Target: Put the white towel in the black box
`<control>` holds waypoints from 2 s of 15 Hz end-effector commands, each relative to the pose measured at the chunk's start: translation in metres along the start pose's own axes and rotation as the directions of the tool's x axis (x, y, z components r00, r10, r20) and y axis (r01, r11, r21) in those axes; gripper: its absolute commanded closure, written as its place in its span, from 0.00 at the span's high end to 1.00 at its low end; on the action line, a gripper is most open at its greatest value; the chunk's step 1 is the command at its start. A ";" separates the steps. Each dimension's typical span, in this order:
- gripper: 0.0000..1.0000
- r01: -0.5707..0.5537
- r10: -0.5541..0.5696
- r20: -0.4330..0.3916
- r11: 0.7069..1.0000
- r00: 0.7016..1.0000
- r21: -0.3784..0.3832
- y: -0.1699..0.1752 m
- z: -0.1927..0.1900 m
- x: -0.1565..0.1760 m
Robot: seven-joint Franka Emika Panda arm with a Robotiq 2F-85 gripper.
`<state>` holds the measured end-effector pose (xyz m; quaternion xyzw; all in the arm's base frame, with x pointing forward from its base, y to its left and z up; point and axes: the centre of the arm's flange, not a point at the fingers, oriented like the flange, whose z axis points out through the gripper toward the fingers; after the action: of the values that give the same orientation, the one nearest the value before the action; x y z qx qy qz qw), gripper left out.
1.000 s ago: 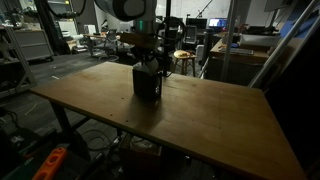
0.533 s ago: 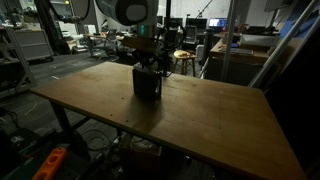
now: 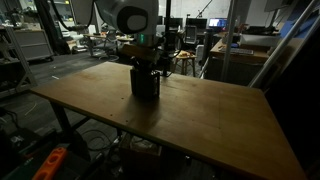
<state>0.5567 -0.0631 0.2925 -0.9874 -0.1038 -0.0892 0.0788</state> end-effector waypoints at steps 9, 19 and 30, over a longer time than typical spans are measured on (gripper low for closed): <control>0.09 -0.020 0.020 0.016 1.000 1.000 -0.003 -0.001 0.003 -0.009; 0.82 -0.061 0.058 -0.034 0.996 0.998 -0.071 0.009 -0.050 0.000; 0.12 -0.037 0.022 -0.096 0.988 0.995 -0.151 -0.008 -0.099 0.012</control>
<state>0.5540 -0.0774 0.3723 -0.9875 -0.0774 -0.1361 0.0200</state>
